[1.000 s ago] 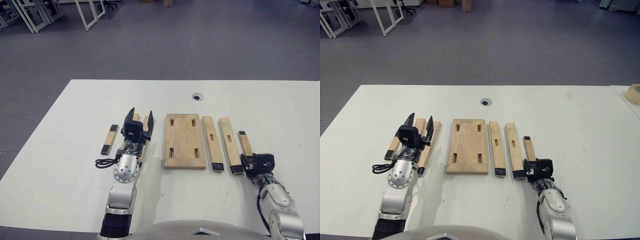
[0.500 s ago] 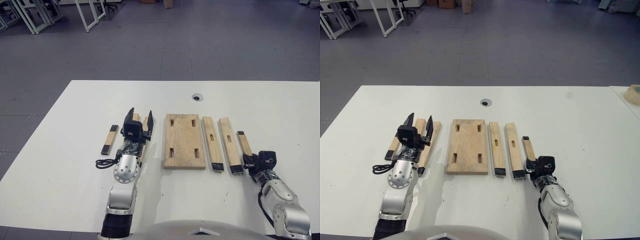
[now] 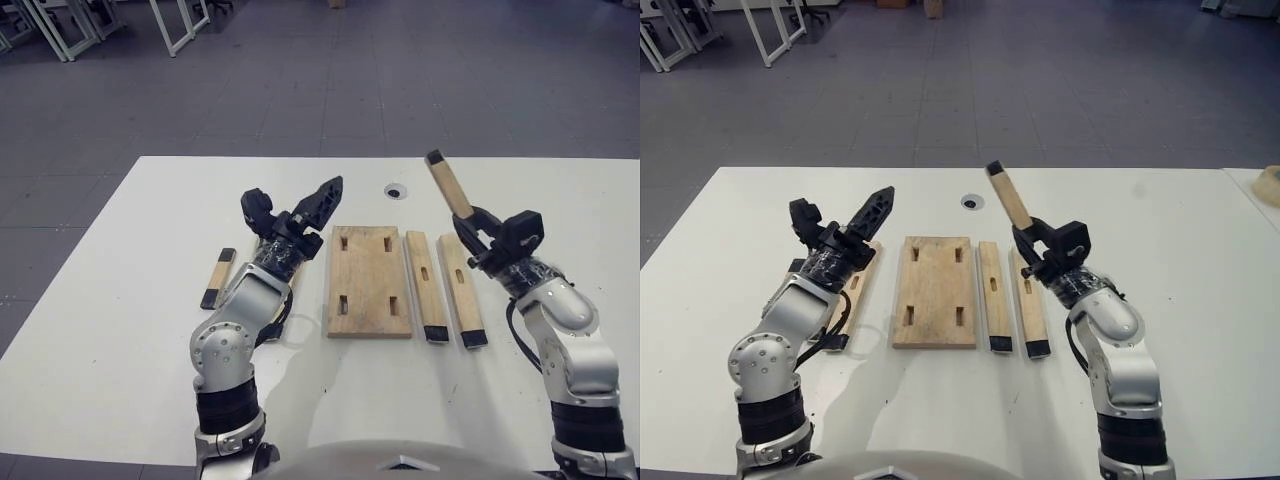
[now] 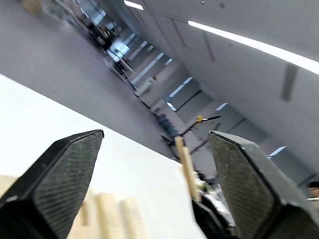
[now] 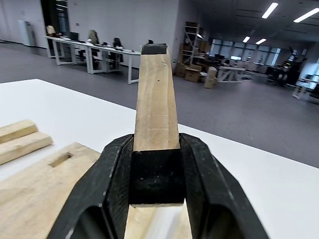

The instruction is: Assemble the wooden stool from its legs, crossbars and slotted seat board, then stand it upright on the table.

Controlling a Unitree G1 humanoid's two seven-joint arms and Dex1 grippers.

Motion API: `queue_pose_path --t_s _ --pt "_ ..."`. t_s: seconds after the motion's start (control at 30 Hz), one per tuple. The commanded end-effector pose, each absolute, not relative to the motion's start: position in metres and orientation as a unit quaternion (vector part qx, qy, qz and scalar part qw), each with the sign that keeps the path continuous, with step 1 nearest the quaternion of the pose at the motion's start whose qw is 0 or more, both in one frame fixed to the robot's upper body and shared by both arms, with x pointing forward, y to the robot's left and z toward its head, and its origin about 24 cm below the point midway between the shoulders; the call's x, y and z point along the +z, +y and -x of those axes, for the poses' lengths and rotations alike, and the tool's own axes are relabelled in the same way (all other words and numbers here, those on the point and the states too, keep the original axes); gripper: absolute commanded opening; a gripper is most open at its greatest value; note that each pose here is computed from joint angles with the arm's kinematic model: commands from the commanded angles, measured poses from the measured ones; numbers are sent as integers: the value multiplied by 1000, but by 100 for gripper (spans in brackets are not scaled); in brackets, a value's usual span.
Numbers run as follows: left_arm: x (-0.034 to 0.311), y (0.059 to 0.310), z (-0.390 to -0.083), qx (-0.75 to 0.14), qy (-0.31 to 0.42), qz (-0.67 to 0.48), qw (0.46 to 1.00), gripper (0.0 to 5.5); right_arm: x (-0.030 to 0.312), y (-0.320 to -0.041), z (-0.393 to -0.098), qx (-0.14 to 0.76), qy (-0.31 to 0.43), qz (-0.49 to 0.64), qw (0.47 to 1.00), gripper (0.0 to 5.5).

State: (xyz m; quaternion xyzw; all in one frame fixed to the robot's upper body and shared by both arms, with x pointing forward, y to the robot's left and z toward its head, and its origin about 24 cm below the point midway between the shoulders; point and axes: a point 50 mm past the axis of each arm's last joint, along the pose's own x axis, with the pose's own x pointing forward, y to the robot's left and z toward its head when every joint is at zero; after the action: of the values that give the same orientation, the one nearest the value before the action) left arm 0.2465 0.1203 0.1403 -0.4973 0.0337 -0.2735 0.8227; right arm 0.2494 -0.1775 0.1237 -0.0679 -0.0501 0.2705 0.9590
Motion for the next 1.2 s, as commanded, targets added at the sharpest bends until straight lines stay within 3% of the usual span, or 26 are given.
queue_pose_path --t_s 0.03,0.23,0.4,0.6,0.77,0.93,1.2 --pt "148 116 -243 -318 79 554 765 388 151 -154 -250 390 -94 99 910 130" --pt "149 110 -239 -340 103 536 766 388 158 -139 -242 482 -94 91 866 130" --pt "163 111 -237 -369 66 528 762 388 150 -132 -231 530 -60 62 844 130" --pt "165 114 -234 -387 36 457 800 388 146 -132 -224 543 -28 40 838 130" --pt "161 114 -235 -378 36 443 812 295 147 -134 -228 520 -42 74 850 130" --pt "159 116 -239 -362 34 454 813 289 146 -134 -230 503 -60 120 854 130" --pt "158 116 -241 -352 35 468 810 146 143 -133 -232 481 -93 181 853 130"
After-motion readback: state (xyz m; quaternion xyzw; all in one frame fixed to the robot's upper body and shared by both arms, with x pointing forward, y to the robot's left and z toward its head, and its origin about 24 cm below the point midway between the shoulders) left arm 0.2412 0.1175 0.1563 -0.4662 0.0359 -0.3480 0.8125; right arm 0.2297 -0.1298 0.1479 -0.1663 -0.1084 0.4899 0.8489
